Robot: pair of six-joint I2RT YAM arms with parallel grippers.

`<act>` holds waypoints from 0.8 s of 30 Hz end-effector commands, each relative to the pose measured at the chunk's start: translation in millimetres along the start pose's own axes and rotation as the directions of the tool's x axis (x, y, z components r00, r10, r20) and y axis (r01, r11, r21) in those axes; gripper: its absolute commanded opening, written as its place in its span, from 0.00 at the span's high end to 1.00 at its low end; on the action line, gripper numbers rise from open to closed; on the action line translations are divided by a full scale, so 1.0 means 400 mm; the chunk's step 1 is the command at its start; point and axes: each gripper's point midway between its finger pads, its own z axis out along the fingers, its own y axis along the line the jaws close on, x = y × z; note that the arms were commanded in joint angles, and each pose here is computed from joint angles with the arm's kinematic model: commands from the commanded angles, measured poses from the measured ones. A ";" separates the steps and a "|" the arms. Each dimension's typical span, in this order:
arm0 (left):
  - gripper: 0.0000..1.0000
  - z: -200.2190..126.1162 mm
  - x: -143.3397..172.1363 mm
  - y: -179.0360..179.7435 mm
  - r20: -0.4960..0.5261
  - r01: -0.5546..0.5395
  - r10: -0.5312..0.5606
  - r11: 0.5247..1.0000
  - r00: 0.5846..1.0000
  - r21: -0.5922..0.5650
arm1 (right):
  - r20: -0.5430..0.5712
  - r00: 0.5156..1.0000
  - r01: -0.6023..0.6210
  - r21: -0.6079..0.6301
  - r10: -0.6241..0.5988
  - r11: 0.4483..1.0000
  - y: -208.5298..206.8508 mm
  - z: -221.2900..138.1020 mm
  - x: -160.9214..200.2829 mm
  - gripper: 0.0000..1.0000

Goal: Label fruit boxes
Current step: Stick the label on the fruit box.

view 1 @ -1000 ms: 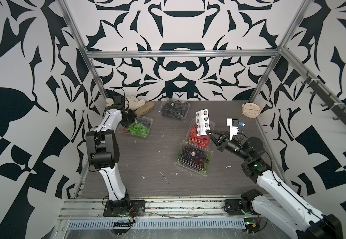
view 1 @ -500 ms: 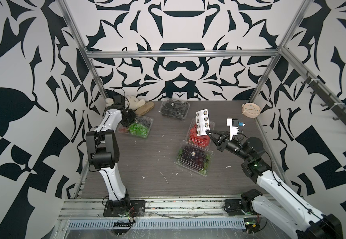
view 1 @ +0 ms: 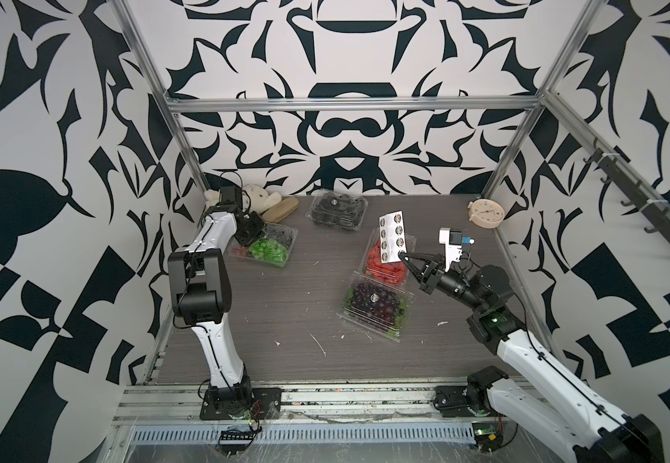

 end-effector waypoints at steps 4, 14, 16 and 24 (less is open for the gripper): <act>1.00 0.044 0.022 -0.009 -0.056 0.017 -0.014 0.999 0.998 0.042 | 0.030 0.999 0.035 -0.027 -0.035 0.999 0.019 0.000 -0.019 1.00; 0.99 0.051 0.019 -0.058 -0.067 0.023 -0.013 0.990 0.998 0.141 | 0.028 0.999 0.034 -0.024 -0.034 0.999 0.016 0.001 -0.017 1.00; 0.98 0.039 0.014 -0.071 -0.060 0.019 -0.010 0.987 0.998 0.157 | 0.027 0.999 0.035 -0.024 -0.034 0.999 0.016 0.002 -0.017 1.00; 0.80 -0.145 0.011 -0.181 0.089 -0.063 0.040 0.961 0.995 0.268 | 0.025 0.999 0.030 0.008 -0.031 1.000 -0.004 0.005 -0.014 1.00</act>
